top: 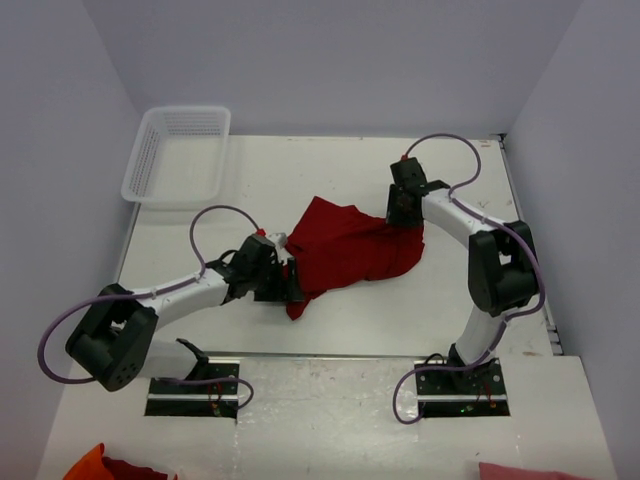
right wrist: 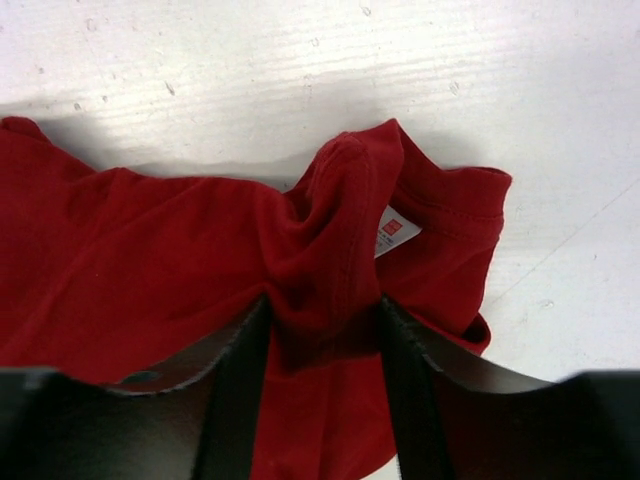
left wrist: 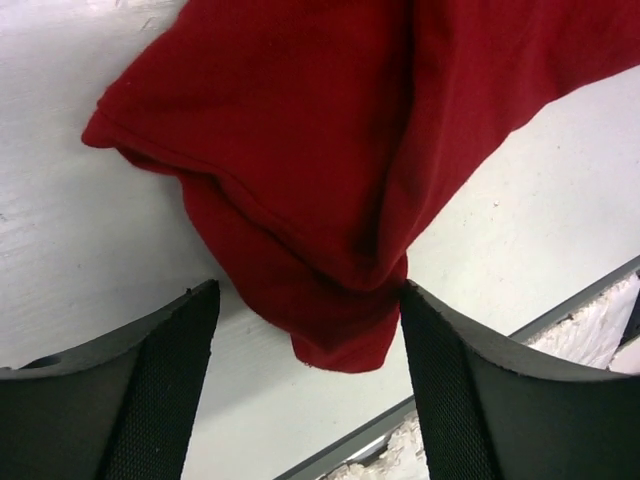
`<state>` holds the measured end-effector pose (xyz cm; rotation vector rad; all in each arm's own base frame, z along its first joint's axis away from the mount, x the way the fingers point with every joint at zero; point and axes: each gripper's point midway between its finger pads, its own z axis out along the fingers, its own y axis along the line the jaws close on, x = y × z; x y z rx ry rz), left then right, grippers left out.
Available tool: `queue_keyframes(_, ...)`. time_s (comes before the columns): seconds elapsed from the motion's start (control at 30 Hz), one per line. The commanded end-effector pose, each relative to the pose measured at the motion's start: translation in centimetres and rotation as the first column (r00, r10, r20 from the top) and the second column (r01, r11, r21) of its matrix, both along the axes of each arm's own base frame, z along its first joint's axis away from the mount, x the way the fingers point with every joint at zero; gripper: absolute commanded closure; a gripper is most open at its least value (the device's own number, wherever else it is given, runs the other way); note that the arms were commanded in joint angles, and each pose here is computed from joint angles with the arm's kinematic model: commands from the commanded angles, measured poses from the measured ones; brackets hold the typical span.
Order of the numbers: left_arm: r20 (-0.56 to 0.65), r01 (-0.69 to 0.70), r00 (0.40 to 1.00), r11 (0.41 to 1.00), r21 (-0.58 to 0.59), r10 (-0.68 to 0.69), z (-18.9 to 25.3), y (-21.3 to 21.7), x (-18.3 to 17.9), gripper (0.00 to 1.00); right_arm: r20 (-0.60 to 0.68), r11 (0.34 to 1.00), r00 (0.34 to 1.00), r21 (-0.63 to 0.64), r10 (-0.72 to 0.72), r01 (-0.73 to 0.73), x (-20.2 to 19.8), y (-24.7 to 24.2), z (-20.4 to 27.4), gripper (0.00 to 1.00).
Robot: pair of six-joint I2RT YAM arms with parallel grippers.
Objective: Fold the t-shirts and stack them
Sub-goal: Flatten out the tshirt
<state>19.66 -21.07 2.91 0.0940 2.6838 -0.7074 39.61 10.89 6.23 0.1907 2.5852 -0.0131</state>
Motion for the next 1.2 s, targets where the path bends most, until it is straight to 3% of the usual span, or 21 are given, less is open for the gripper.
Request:
queue_keyframes(0.0,-0.004,0.004,1.0,0.999,-0.036,-0.004,-0.5,-1.0,0.2,0.28,0.048,1.0,0.999,0.029,-0.01,0.008,1.8,0.6,1.1,0.56)
queue_keyframes(0.03,-0.011,0.009,1.0,0.999,-0.042,-0.01,-0.6,-1.3,0.1,0.37,0.045,1.0,0.999,0.028,-0.01,0.009,1.8,0.6,1.0,0.68)
queue_keyframes(0.07,-0.014,0.014,1.0,0.999,-0.052,-0.014,-0.6,-1.5,0.0,0.48,0.045,1.0,0.999,0.029,-0.013,0.011,1.9,0.5,0.9,0.75)
queue_keyframes(0.1,-0.011,0.021,1.0,0.998,-0.067,-0.022,-0.3,-1.8,0.1,0.65,0.047,1.0,0.999,0.027,-0.014,0.013,1.9,0.5,1.0,0.79)
queue_keyframes(0.17,-0.01,0.029,1.0,0.997,-0.073,-0.03,-0.2,-2.0,-0.1,0.78,0.053,1.0,0.998,0.027,-0.015,0.013,2.3,0.5,1.0,0.87)
queue_keyframes(0.2,-0.015,0.034,0.999,0.996,-0.079,-0.035,-0.1,-2.1,-0.2,0.94,0.056,1.0,0.998,0.027,-0.013,0.012,2.5,0.5,1.1,0.89)
queue_keyframes(0.23,-0.003,0.037,0.999,0.996,-0.084,-0.037,0.2,-2.2,-0.1,1.0,0.054,1.0,0.998,0.027,-0.013,0.011,2.7,0.5,1.1,0.95)
queue_keyframes(0.27,-0.004,0.037,0.999,0.996,-0.081,-0.037,0.3,-2.1,-0.2,1.0,0.054,1.0,0.998,0.025,-0.013,0.012,2.8,0.4,1.1,1.0)
queue_keyframes(0.43,0.114,-0.001,0.993,0.997,-0.079,0.01,4.9,-1.2,1.0,1.0,0.131,0.999,0.991,0.005,-0.041,0.041,3.9,-0.4,4.5,1.0)
queue_keyframes(0.5,0.165,-0.054,0.985,0.998,-0.01,0.055,6.6,0.6,1.4,1.0,0.184,0.998,0.981,-0.001,-0.055,0.056,4.3,-1.0,6.7,1.0)
queue_keyframes(0.53,0.257,-0.064,0.964,0.997,-0.036,0.071,10.2,0.8,2.5,1.0,0.23,0.998,0.971,0.006,-0.066,0.066,4.4,-1.4,8.8,1.0)
queue_keyframes(0.57,0.263,-0.082,0.962,0.997,0.004,0.079,11.0,1.9,2.1,1.0,0.249,0.998,0.966,-0.001,-0.067,0.069,4.3,-1.9,9.9,1.0)
queue_keyframes(0.63,0.388,-0.15,0.913,0.988,0.021,0.13,16.0,3.5,3.7,1.0,0.322,0.997,0.944,0.004,-0.075,0.078,4.6,-2.8,14.0,1.0)
queue_keyframes(0.8,0.525,-0.296,0.828,0.948,0.114,0.196,22.4,8.1,4.4,1.0,0.457,0.988,0.881,-0.022,-0.125,0.152,3.8,-7.0,22.5,1.0)
queue_keyframes(0.97,0.605,-0.415,0.766,0.885,0.21,0.216,25.5,11.7,4.8,1.0,0.591,0.984,0.798,-0.037,-0.12,0.176,1.7,-10.7,30.5,1.0)
queue_keyframes(1.17,0.712,-0.525,0.659,0.826,0.207,0.241,31.0,14.5,5.6,1.0,0.691,0.996,0.722,-0.034,-0.034,0.079,-1.2,-9.9,37.0,1.0)
